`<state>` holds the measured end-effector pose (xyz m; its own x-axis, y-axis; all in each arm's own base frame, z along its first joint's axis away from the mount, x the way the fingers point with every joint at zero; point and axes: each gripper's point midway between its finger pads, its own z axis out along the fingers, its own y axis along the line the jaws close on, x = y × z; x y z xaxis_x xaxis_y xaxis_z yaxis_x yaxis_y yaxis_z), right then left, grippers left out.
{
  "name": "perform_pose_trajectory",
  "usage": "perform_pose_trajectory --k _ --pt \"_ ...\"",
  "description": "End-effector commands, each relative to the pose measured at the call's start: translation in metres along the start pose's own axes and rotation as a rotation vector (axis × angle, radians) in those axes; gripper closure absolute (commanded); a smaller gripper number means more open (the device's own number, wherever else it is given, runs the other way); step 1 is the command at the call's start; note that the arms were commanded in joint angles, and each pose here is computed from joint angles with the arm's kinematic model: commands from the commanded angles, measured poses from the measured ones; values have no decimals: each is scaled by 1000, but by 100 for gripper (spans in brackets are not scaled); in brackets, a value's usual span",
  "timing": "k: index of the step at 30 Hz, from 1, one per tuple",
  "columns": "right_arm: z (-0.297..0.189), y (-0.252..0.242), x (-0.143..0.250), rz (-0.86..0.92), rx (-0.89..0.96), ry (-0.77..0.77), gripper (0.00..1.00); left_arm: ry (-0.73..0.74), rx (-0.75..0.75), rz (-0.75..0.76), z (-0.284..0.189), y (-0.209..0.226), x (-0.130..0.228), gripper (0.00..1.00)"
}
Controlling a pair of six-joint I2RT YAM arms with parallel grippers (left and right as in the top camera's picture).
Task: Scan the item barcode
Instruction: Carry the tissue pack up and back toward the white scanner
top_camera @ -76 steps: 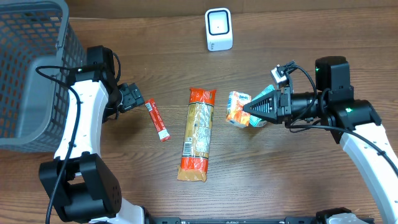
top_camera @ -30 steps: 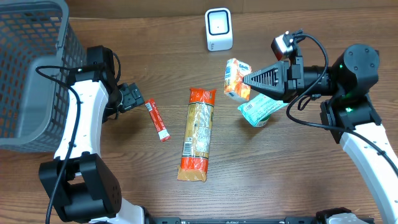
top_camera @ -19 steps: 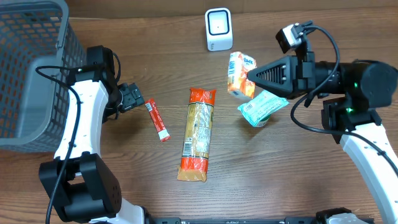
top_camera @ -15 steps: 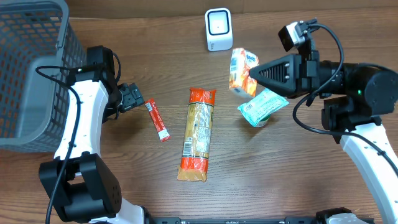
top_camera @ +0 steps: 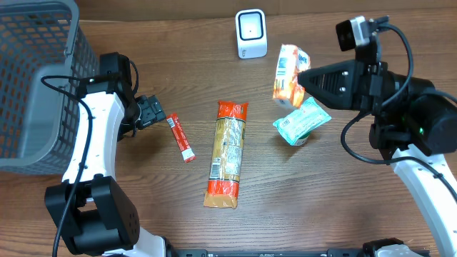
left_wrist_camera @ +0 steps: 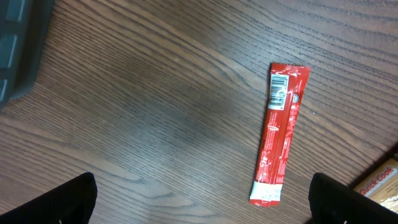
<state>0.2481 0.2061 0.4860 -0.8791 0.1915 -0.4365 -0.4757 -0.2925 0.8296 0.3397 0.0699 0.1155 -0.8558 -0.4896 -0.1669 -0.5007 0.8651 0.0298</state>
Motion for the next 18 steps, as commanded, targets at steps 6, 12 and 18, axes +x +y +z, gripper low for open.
perform_pose_trajectory --k 6,12,18 --pt "1 19 0 67 -43 -10 96 -23 2 5 -6 0 -4 0" --pt "1 27 7 4 -63 10 96 -23 2 5 -6 0 -4 0" --pt "1 27 8 0 -60 18 96 -23 2 5 -6 0 -4 0"
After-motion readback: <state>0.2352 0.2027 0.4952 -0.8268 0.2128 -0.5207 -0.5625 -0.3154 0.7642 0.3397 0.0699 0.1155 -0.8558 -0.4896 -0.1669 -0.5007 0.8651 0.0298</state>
